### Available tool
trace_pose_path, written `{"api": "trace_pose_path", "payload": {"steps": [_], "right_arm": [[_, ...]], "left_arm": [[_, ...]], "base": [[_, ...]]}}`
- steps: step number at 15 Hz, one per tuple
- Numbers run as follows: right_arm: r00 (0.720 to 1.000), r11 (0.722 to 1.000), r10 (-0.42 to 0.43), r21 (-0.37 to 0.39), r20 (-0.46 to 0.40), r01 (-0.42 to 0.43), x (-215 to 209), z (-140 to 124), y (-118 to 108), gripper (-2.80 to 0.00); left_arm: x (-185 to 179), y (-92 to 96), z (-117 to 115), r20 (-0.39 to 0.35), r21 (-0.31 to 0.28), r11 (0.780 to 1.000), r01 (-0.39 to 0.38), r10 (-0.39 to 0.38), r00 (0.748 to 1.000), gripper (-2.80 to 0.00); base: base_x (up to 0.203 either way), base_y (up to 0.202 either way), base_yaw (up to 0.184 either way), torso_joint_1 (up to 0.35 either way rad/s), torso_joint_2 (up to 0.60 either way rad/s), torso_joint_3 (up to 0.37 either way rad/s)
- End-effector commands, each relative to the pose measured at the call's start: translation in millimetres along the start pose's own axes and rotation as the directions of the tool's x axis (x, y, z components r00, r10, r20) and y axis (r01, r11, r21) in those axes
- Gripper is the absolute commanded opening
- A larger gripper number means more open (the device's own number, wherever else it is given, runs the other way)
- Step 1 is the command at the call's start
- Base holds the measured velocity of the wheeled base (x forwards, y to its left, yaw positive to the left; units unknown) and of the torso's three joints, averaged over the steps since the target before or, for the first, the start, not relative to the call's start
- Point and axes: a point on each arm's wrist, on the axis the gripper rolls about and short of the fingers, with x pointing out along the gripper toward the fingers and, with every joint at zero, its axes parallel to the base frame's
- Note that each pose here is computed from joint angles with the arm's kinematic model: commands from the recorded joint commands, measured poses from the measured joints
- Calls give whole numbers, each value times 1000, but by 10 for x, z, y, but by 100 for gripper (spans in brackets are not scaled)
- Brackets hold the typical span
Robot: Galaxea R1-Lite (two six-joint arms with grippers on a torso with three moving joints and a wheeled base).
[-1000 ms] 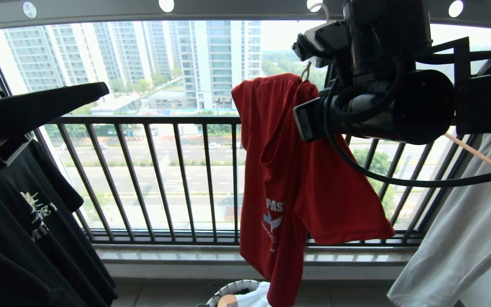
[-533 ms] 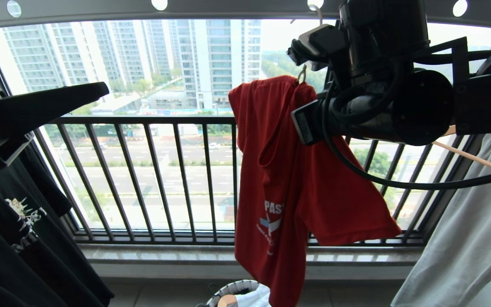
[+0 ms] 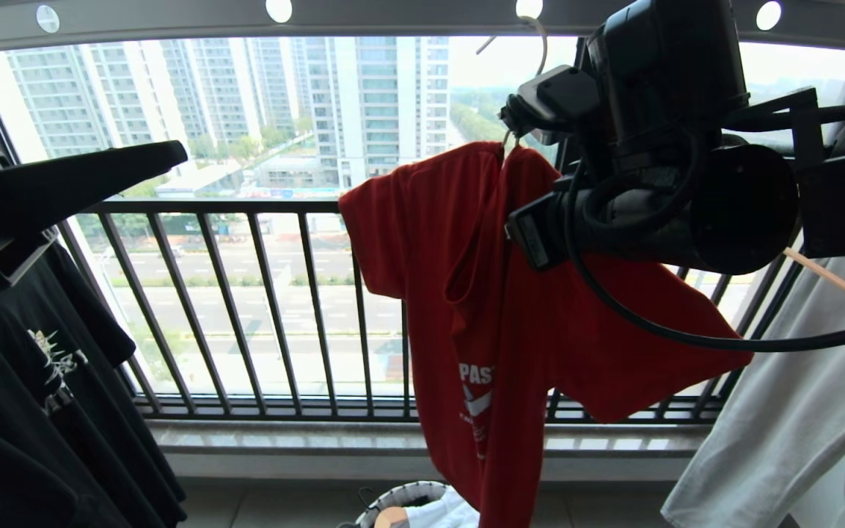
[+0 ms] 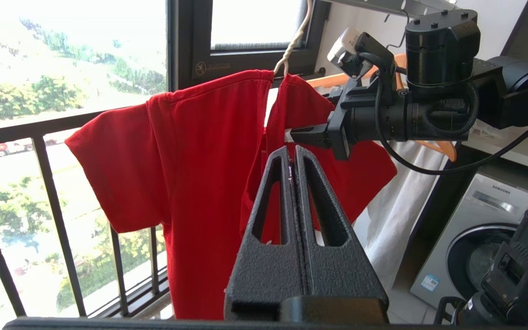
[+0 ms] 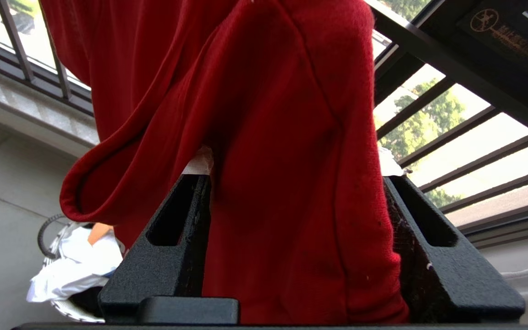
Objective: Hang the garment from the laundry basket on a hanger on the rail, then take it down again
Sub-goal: Hang the clothes rack on the clothesline
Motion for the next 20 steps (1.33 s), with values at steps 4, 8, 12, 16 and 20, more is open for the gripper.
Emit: {"api": "trace_pose_path", "payload": {"steps": [4,8,12,16,20], "right_arm": [[996,1000,7,-10,-89,-8,-189,-382,-92,0],[988,1000,10,0,-152,-10,-285,-661,-154,0],[981,1000,14,-15,-193,-18,-505,-953,-295,0],[973,999,36,-27,-230,-44,-581,-1148,-335,-280],[968,998,33,-36,-248,-44,-674,-1203,-395,-280]], "left_arm": [[-12,-17,14,5,4,1000,8,-8,1000,-280],[-20,-25,17,7,5,1000,8,-8,1000,-280],[-35,-42,28,11,9,1000,9,-10,1000,-280],[-40,-48,32,13,11,1000,10,-10,1000,-280],[-40,-48,32,13,11,1000,10,-10,1000,-280]], "base": [[0,0,0,0,0,0],[0,0,0,0,0,0],[0,0,0,0,0,0],[0,0,0,0,0,0],[0,0,0,0,0,0]]}}
